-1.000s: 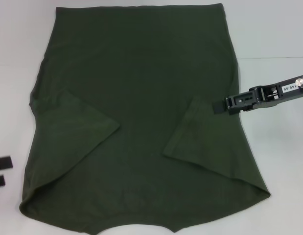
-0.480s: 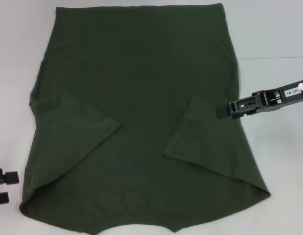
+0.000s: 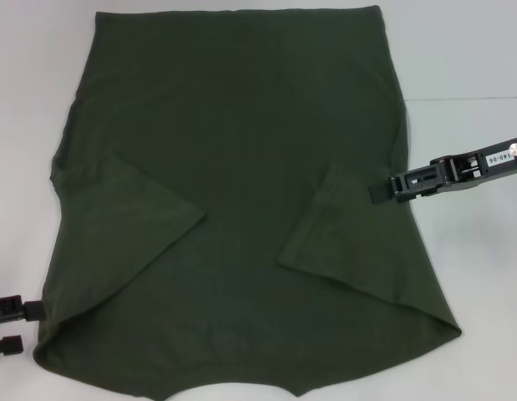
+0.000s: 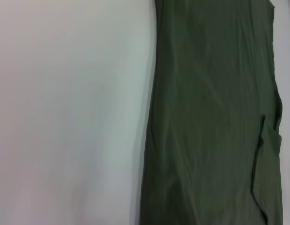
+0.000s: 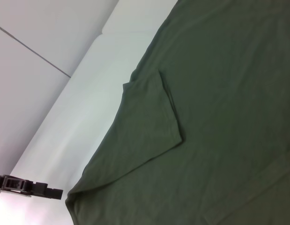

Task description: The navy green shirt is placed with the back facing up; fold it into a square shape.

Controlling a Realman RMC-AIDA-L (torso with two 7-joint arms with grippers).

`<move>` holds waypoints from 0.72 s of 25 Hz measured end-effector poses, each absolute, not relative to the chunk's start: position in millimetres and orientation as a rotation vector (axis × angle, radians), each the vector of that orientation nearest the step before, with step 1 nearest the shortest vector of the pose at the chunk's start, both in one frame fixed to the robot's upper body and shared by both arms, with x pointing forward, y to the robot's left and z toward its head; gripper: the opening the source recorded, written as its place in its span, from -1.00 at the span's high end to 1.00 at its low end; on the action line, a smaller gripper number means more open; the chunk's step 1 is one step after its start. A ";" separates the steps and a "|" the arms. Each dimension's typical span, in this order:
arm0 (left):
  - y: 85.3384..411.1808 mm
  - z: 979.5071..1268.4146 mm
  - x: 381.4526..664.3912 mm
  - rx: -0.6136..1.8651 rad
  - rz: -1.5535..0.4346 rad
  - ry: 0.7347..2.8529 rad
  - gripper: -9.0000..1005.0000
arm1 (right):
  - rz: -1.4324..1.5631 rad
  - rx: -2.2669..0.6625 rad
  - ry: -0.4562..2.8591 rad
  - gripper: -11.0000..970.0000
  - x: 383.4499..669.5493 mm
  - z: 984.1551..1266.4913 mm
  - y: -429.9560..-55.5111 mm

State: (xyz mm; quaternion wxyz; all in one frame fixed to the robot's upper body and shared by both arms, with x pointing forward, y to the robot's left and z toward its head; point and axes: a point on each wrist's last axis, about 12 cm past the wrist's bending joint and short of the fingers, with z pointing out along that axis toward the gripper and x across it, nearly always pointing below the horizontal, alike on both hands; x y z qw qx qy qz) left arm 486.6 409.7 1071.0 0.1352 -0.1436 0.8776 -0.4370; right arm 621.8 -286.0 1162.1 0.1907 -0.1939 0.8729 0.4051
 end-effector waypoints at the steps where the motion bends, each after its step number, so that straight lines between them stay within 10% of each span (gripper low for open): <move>1: 408.8 1070.1 487.0 -0.416 -1.266 2.546 -0.76 | 1.138 -0.544 2.452 -0.89 621.7 1162.0 -286.1; 18: 396.7 1060.5 495.4 -0.415 -1.226 2.600 -0.76 | 1.132 -0.533 2.449 -0.89 620.6 1157.6 -286.4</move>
